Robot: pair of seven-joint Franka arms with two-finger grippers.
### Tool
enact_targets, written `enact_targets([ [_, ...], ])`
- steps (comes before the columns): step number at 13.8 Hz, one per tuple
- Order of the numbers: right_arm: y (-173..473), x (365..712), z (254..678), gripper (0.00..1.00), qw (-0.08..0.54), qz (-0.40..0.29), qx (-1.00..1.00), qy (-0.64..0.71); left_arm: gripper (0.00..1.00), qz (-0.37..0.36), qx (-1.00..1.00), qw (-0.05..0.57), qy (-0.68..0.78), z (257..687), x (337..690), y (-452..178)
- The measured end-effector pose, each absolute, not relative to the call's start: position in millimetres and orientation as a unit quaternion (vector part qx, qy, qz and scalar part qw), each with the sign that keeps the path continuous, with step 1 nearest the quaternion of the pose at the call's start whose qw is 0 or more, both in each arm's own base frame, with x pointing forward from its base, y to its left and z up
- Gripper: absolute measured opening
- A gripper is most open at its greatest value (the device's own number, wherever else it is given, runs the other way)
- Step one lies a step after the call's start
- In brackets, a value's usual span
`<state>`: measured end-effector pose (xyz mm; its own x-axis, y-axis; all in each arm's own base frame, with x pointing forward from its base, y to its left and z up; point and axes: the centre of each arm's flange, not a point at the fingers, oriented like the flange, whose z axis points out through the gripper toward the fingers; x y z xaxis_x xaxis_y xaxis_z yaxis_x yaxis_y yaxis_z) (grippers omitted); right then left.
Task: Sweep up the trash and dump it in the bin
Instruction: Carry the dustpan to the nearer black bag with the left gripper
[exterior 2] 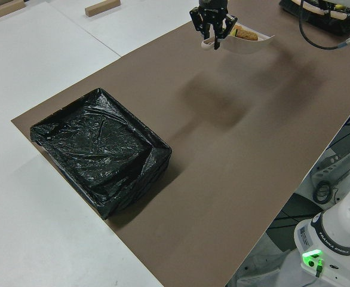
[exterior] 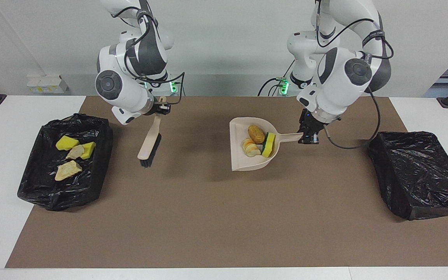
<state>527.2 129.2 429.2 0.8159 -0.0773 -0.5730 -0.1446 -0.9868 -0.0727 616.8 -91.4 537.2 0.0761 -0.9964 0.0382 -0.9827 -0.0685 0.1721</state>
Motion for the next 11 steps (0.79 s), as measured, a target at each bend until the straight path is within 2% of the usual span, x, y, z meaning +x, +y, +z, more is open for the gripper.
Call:
enact_targets([
  [5, 266.0, 477.7, 398.9, 0.27, 0.084, 0.308, -0.948, -0.001, 0.33, -0.086, 0.771, 0.037, -0.630, 526.4, 647.9, 2.1],
  [8, 321.9, 437.9, 376.2, 0.27, 0.066, 0.311, -0.948, -0.009, 0.33, -0.099, 0.804, 0.028, -0.586, 529.3, 642.3, 84.4],
  [11, 360.2, 380.1, 340.1, 0.27, 0.031, 0.321, -0.946, -0.035, 0.33, -0.125, 0.816, -0.003, -0.565, 534.2, 633.1, 143.8],
])
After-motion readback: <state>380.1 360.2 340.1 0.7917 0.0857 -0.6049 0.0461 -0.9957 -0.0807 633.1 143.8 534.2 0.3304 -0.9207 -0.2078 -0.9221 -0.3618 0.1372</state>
